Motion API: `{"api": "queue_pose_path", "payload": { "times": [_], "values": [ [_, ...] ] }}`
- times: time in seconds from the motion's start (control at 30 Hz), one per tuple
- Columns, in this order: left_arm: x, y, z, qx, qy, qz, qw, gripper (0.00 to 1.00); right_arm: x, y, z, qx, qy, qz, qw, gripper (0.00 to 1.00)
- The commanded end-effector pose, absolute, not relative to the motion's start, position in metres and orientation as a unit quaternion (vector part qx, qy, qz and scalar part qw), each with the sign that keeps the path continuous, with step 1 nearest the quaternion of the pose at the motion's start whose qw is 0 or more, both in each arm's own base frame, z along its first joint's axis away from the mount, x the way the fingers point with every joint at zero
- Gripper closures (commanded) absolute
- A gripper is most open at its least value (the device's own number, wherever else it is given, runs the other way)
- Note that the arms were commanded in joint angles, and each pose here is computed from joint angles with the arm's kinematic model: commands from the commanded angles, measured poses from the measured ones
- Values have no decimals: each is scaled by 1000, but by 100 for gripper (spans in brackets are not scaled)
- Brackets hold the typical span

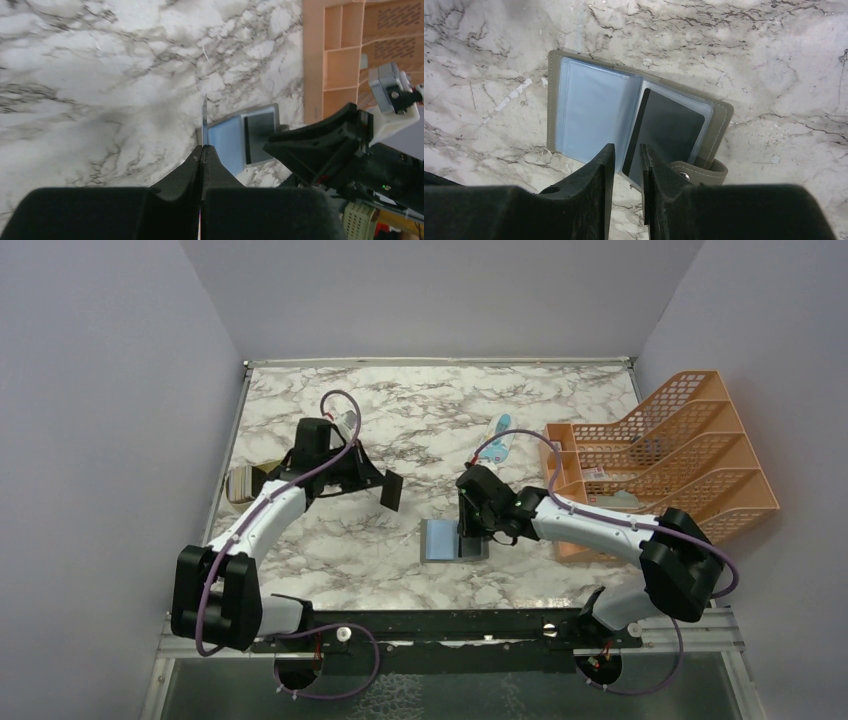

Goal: Put the credit cards into the card holder
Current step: Pick up the credit card from the storage box.

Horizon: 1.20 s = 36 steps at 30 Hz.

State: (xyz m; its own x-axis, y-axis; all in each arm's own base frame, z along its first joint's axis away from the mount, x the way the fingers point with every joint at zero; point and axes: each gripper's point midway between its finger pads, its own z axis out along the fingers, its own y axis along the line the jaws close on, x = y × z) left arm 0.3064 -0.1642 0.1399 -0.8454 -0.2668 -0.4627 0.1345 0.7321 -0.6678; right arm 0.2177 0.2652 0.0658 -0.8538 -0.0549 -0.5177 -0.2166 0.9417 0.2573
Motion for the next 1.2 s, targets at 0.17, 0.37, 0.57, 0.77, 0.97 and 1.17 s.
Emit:
{"api": "queue_pose_path", "payload": {
  "times": [0.17,0.37,0.57,0.77,0.97,1.17],
  "values": [
    [272,-221,154,-20,849,-455,266,100,219,248,63,-49,953,127,270,76],
    [251,-243,167,-19,812,-523,258,100,209,271,83,-45,937,222,267,74],
    [234,-247,172,-13,798,-552,244,100,197,289,158,-21,853,398,337,64],
    [221,-255,179,5,786,-575,228,100,188,302,196,-8,805,487,340,54],
    [213,-262,192,19,770,-598,223,100,186,316,205,7,801,513,308,49],
    [207,-268,201,23,758,-616,216,100,190,319,203,33,806,512,295,47]
  ]
}}
